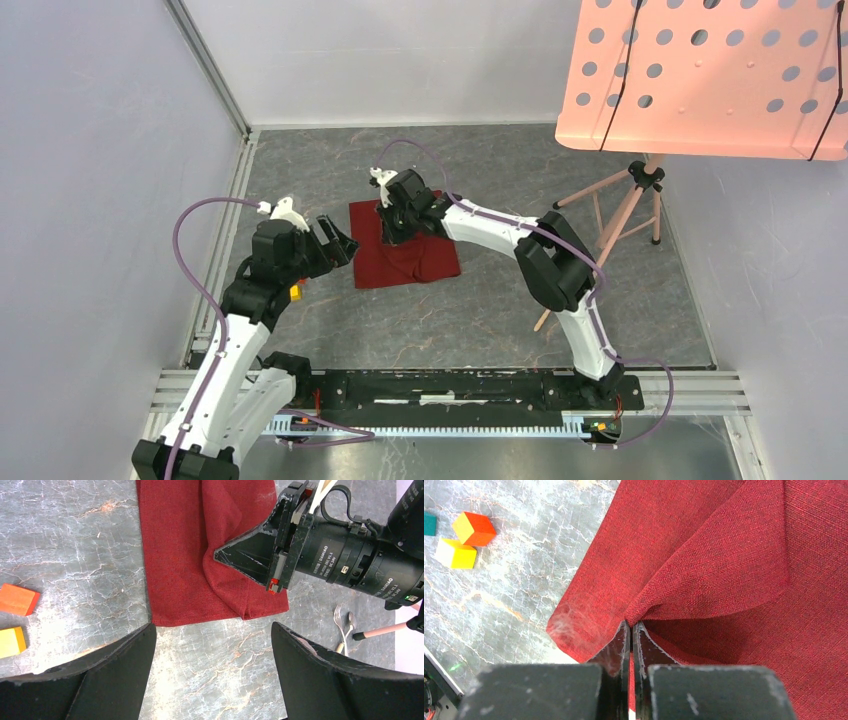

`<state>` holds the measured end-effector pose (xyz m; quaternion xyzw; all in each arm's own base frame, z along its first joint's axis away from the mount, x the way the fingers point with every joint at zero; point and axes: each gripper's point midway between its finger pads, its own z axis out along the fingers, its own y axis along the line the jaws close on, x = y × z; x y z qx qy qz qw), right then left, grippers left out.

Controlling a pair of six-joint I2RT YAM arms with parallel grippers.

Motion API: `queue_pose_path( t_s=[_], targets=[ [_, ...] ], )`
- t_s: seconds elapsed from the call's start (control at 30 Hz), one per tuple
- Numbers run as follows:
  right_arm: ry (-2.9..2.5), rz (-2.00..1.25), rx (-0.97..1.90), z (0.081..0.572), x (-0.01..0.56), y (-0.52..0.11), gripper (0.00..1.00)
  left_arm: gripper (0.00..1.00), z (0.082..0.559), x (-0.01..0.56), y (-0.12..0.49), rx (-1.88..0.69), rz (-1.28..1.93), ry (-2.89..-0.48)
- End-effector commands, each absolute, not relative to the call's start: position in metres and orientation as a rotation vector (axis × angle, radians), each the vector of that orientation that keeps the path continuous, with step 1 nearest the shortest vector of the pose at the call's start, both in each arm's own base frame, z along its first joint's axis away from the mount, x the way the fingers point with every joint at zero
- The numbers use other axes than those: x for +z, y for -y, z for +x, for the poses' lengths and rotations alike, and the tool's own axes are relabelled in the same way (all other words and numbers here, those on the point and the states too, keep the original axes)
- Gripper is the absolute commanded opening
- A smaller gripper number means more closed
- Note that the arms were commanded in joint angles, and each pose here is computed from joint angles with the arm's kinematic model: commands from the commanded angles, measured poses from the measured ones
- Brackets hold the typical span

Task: Fold the napkin into a case and place the utensils inside
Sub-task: Fold the rectangle-folded napkin at the center of the board.

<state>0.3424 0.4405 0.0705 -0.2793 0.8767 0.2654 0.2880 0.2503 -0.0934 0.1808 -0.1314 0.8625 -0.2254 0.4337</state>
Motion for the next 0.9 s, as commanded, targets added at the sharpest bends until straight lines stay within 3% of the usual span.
queue_pose_path(
  t_s=[0.0,0.23,0.37,0.5,0.63,0.73,0.87],
  targets=[
    [-2.263,-0.703,0.722,0.363,0.091,-0.457,0.00,0.91,0.253,0.198,0.089,-0.525,-0.270,-2.098],
    [-2.276,-0.714,0.727,0.365,0.082,-0.463,0.00,0.91,0.251,0.195,0.089,-0.527,-0.269,-2.105],
    [-2.271,-0.755,0.803,0.359,0.085,-0.472,0.24,0.91,0.251,0.194,0.089,-0.526,-0.267,-2.105],
    [-2.215,-0.809,1.009,0.346,0.127,-0.485,0.49,0.92,0.251,0.193,0.089,-0.526,-0.265,-2.110],
    [-2.095,-0.846,1.151,0.326,0.181,-0.468,0.62,0.93,0.252,0.187,0.092,-0.544,-0.280,-2.134],
    [-2.076,-0.844,1.069,0.330,0.182,-0.431,0.70,0.94,0.255,0.177,0.097,-0.577,-0.324,-2.173],
    [-2.121,-0.655,1.132,0.355,0.157,-0.389,0.71,0.94,0.260,0.166,0.114,-0.688,-0.363,-2.210]
  ],
)
